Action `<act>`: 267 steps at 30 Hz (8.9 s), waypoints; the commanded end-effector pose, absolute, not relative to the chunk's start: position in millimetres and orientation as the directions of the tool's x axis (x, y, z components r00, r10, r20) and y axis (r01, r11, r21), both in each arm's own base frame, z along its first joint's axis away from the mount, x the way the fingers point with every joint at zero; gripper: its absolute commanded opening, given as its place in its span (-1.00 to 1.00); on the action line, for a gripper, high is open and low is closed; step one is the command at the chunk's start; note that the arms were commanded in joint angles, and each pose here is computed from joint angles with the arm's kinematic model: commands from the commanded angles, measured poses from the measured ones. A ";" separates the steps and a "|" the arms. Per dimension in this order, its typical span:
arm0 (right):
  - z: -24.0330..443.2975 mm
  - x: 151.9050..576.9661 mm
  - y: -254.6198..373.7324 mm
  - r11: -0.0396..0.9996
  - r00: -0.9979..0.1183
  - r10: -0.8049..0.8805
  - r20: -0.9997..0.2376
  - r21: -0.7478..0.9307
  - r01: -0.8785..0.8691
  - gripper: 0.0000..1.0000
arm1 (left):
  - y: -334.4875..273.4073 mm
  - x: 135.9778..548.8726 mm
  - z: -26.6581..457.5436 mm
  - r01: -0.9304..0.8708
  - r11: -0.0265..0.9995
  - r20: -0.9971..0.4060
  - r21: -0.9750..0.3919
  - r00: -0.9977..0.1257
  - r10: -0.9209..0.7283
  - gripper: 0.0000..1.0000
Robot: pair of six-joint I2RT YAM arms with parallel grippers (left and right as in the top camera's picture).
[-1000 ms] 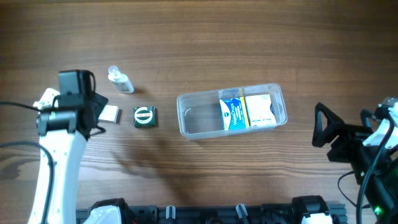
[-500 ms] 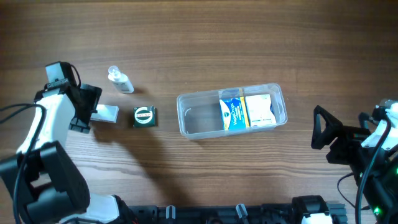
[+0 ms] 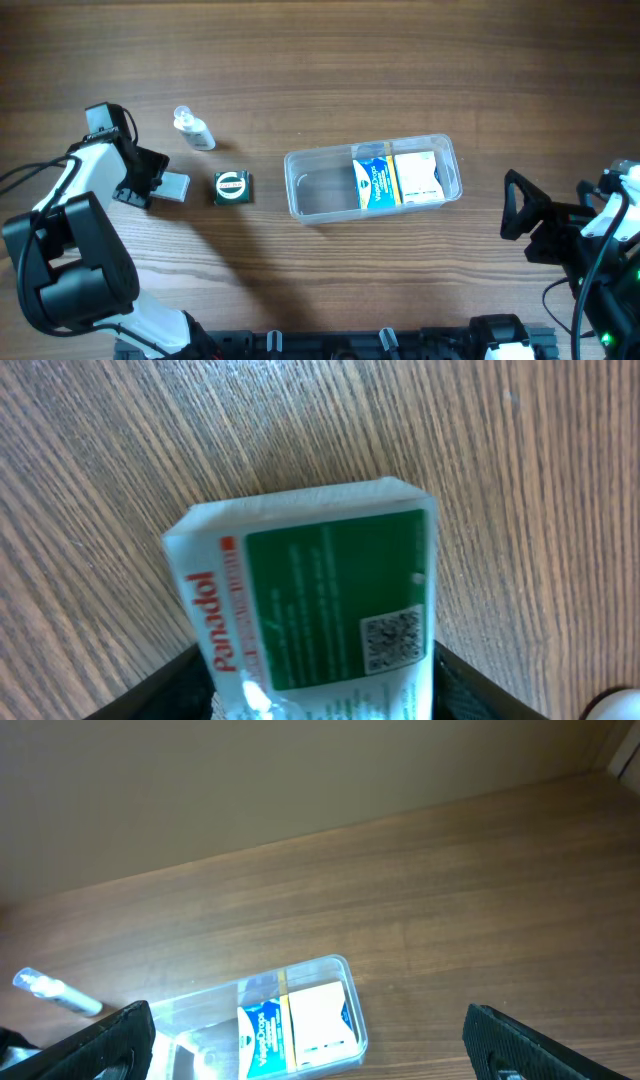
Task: Pack container
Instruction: 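Reach the left gripper to the green Panadol box and grasp it, then carry the Panadol box right and lower it into the container, then move the left gripper to the dark green ointment tin and grasp it, then place the ointment tin upright into the container beside the Panadol box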
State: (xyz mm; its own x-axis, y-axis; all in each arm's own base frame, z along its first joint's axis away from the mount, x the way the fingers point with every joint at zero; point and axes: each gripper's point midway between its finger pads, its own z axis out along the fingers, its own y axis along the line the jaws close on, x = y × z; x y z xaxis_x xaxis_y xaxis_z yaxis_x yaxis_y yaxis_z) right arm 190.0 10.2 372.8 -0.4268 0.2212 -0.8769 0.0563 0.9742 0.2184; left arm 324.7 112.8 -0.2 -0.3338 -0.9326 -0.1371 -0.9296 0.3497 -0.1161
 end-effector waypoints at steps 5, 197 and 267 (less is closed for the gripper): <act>371.7 191.7 7.2 0.979 -0.430 0.204 -0.879 0.195 0.065 1.00 | 109.0 306.7 2.2 -0.898 0.439 -0.094 -0.036 -0.435 -0.896 -0.07; 371.7 191.7 7.2 0.979 -0.430 0.204 -0.879 0.195 0.065 1.00 | -43.8 320.7 14.8 -0.124 0.990 -0.133 0.063 -0.984 -0.114 1.00; 371.4 192.2 7.2 0.979 -0.432 0.204 -0.879 0.195 0.066 1.00 | -342.5 294.3 69.3 0.977 0.118 -0.369 0.175 -0.046 0.928 -0.06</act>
State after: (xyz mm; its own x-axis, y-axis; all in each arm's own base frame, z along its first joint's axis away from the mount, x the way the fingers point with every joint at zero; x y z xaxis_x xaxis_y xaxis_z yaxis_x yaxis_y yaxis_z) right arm 189.6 10.1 372.0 -0.4298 0.2210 -0.8755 0.0570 0.9743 0.2180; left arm 284.7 -350.5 79.3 -0.0483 0.9168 -0.3965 0.9790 0.1221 0.1633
